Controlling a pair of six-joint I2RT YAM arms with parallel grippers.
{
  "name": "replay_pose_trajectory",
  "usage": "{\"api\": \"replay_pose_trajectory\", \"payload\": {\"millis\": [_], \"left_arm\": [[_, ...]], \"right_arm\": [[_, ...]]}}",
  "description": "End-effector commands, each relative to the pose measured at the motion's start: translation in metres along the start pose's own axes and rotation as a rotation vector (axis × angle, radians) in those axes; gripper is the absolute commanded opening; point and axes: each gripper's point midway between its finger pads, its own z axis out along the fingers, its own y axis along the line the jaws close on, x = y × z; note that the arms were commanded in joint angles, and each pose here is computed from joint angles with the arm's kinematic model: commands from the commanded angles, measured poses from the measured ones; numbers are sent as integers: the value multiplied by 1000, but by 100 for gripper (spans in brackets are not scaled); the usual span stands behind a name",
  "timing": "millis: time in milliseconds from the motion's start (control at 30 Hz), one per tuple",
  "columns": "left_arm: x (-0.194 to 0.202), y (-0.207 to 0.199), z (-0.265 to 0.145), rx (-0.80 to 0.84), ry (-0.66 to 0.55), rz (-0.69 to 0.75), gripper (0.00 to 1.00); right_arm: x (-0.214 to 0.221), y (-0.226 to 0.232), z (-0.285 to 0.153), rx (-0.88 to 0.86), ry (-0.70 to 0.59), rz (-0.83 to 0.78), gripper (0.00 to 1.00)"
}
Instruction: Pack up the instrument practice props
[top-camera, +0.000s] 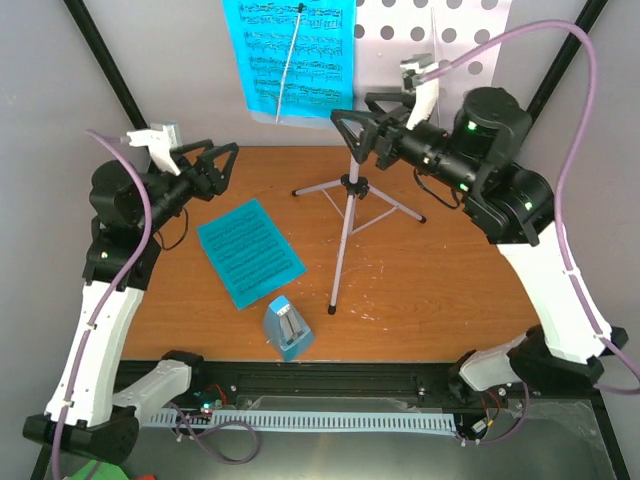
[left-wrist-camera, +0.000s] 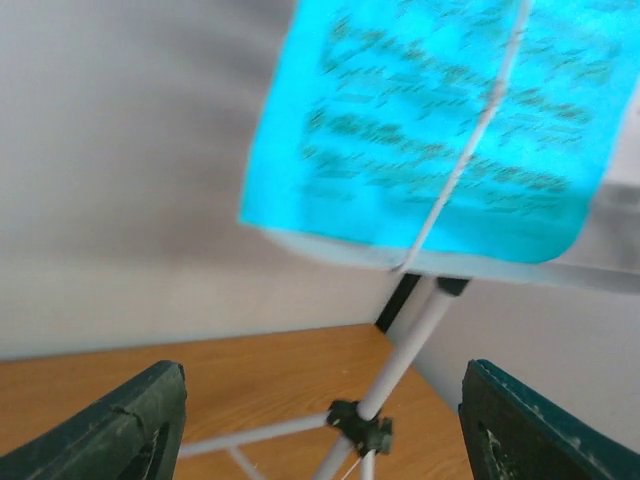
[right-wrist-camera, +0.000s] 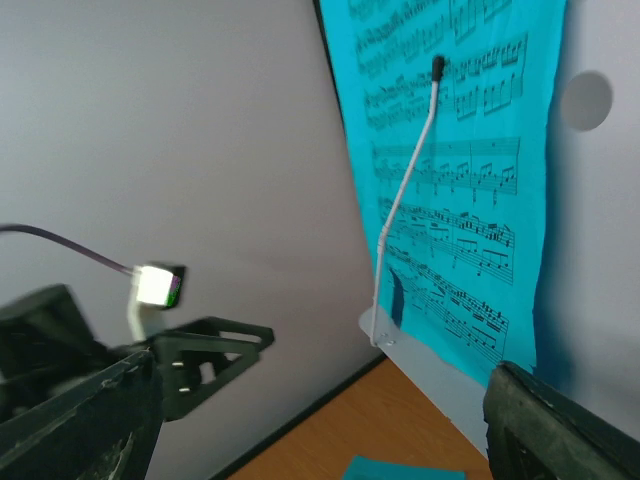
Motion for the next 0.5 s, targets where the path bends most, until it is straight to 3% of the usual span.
{"api": "replay_pose_trajectory", "payload": {"millis": [0,233,467], "left_arm": [[-25,-38,13,85,-8,70,74],[-62,-99,41,344,24,86,76],[-81,-116,71,446,57,83,69]], "right_arm": [[5,-25,10,198,40,-52,85],[-5,-40,25,288,26,-60,83],[-10,-46,40,307,-3,-62,70]]}}
